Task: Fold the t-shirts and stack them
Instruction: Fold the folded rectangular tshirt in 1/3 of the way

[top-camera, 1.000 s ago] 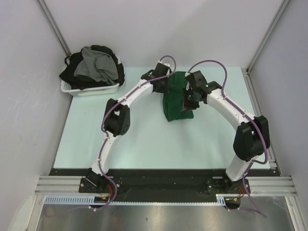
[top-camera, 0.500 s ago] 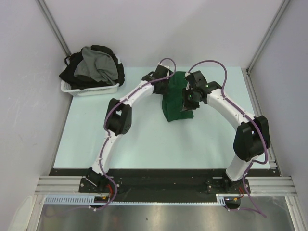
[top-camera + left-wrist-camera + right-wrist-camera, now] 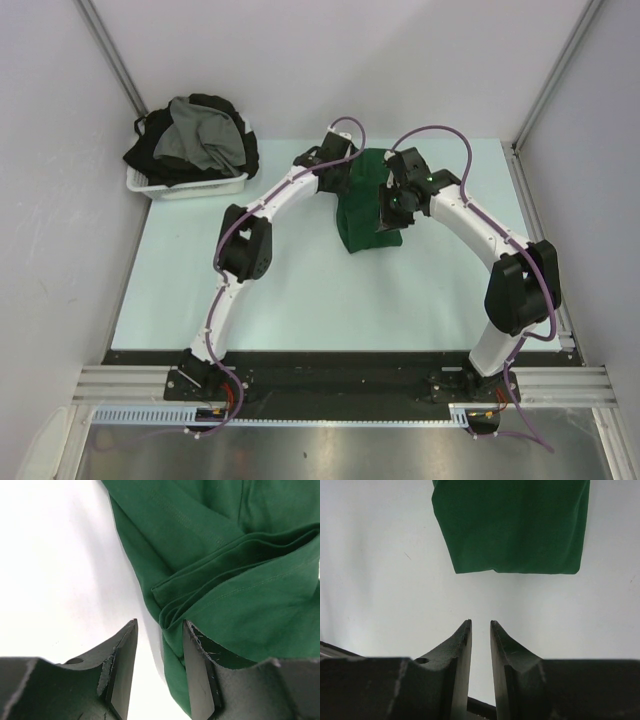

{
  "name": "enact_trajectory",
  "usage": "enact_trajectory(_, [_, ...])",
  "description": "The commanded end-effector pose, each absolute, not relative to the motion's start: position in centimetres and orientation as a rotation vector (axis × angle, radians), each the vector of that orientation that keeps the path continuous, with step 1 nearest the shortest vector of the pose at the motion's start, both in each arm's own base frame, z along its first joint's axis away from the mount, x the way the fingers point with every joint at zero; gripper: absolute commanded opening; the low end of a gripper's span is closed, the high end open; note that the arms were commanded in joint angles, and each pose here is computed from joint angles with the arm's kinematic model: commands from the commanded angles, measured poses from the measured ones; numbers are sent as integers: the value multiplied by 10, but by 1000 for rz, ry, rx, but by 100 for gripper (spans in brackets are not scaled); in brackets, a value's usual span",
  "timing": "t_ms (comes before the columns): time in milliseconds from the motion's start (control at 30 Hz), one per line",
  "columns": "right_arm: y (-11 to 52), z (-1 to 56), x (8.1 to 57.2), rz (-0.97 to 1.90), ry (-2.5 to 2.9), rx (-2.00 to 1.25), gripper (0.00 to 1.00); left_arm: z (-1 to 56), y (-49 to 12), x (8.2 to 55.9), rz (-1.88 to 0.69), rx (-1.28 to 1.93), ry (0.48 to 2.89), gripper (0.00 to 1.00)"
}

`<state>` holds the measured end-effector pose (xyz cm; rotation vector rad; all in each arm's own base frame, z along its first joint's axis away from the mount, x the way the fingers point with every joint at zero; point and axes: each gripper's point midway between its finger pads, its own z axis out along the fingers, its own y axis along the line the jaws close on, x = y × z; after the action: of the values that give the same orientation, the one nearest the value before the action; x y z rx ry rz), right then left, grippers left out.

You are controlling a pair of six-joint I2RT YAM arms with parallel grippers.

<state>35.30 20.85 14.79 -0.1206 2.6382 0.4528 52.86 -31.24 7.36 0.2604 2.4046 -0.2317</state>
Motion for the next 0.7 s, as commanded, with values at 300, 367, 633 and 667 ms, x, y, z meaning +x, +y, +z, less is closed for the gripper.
enact_trajectory(300, [210, 157, 353, 462, 2604, -126, 26, 128, -326, 543, -325, 255, 2274, 43])
enact_trajectory(367, [209, 157, 353, 462, 2606, -126, 26, 125, -327, 542, -330, 258, 2280, 43])
enact_trajectory(633, [209, 159, 354, 457, 2602, -126, 26, 103, -328, 537, -334, 273, 2328, 43])
enact_trajectory(667, [209, 159, 354, 457, 2602, -126, 26, 102, -328, 537, -332, 271, 2331, 43])
